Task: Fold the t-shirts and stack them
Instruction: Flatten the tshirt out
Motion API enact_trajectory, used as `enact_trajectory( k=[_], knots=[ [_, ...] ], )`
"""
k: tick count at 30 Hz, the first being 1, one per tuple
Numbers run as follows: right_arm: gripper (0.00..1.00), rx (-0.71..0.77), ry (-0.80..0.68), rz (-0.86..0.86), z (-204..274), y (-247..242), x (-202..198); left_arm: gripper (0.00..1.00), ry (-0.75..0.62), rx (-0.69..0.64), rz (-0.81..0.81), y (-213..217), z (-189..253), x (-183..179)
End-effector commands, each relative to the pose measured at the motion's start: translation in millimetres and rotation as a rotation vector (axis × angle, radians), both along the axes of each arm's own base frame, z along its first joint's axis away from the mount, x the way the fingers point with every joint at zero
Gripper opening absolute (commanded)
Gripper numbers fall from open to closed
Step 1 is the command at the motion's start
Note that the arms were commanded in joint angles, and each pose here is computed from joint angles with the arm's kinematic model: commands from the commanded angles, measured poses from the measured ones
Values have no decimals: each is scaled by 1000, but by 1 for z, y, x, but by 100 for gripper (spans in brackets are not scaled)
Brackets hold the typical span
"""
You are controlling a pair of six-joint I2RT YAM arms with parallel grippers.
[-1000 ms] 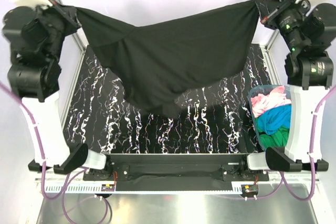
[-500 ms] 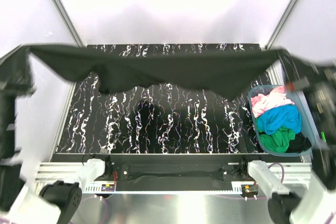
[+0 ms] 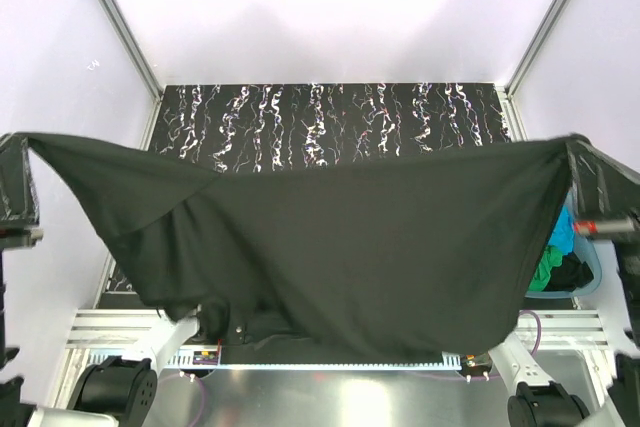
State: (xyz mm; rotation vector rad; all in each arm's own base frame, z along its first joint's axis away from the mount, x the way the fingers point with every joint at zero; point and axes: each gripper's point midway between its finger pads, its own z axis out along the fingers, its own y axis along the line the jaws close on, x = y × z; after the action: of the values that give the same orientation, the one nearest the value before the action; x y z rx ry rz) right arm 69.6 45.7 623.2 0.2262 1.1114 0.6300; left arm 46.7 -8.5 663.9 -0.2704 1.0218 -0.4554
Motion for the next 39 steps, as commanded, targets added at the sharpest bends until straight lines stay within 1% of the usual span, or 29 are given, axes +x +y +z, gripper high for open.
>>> enact_trajectory(
  k=[1, 2, 3, 4, 5, 7, 8, 10, 12, 14, 16, 17, 18, 20, 21, 23, 24, 25, 26, 27, 28, 29, 30, 31, 33, 34, 35, 37, 39],
  knots=[
    [0, 35, 122, -30, -19, -5, 63, 0, 121, 44, 60, 4, -18, 59],
    [0, 38, 145, -29, -27, -5, 75, 0, 159, 47, 76, 5, -27, 74],
    [0, 33, 182, -29, -46, -4, 95, 0, 280, 73, 93, 5, -62, 113],
    [0, 32, 204, -38, -57, -5, 107, 0, 278, 80, 108, 7, -67, 125],
    [0, 31, 284, -45, -90, -6, 131, 0, 310, 84, 135, 10, -81, 139],
    [0, 38, 285, -46, -105, -6, 149, 0, 417, 113, 159, 11, -132, 188],
    [0, 40, 357, -48, -138, -5, 169, 0, 458, 126, 158, 10, -152, 203],
    [0, 50, 354, -24, -154, -1, 190, 0, 531, 156, 152, 7, -194, 237],
    [0, 61, 406, -6, -196, 4, 225, 0, 530, 188, 148, 4, -212, 263],
    [0, 78, 433, 35, -231, 11, 252, 0, 623, 224, 134, -1, -265, 296],
    [0, 92, 493, 59, -268, 17, 284, 0, 626, 246, 117, -5, -286, 323],
    [0, 96, 474, 61, -278, 17, 299, 0, 664, 258, 104, -8, -307, 336],
    [0, 95, 538, 56, -307, 17, 321, 0, 698, 275, 88, -12, -327, 359],
    [0, 80, 542, 67, -320, 20, 347, 0, 730, 292, 56, -19, -343, 384],
    [0, 78, 616, 71, -353, 22, 369, 0, 789, 306, 45, -21, -372, 407],
    [0, 78, 612, 92, -357, 26, 395, 0, 801, 323, 21, -26, -381, 430],
    [0, 81, 680, 102, -388, 29, 414, 0, 814, 337, 21, -27, -391, 454],
    [0, 84, 696, 106, -396, 30, 425, 0, 817, 345, 7, -30, -394, 465],
    [0, 87, 675, 115, -385, 32, 442, 0, 829, 351, 2, -30, -402, 477],
    [0, 91, 735, 118, -414, 33, 457, 0, 787, 354, 9, -31, -382, 492],
    [0, 95, 742, 122, -418, 35, 468, 0, 835, 363, -6, -33, -409, 509],
    [0, 97, 714, 129, -404, 36, 484, 0, 832, 362, -6, -33, -409, 521],
    [0, 100, 754, 129, -427, 37, 497, 0, 846, 364, -9, -34, -413, 530],
    [0, 105, 752, 120, -428, 35, 507, 0, 839, 367, -22, -37, -415, 549],
    [0, 109, 742, 110, -432, 34, 531, 0, 847, 372, -30, -38, -420, 564],
    [0, 106, 740, 108, -433, 34, 539, 0, 803, 370, -21, -38, -403, 574],
    [0, 107, 734, 107, -435, 33, 554, 0, 825, 369, -15, -37, -419, 583],
    [0, 105, 702, 113, -424, 35, 573, 0, 779, 368, 13, -33, -404, 598],
    [0, 109, 730, 111, -446, 35, 589, 0, 771, 360, 21, -30, -414, 611]
  ],
)
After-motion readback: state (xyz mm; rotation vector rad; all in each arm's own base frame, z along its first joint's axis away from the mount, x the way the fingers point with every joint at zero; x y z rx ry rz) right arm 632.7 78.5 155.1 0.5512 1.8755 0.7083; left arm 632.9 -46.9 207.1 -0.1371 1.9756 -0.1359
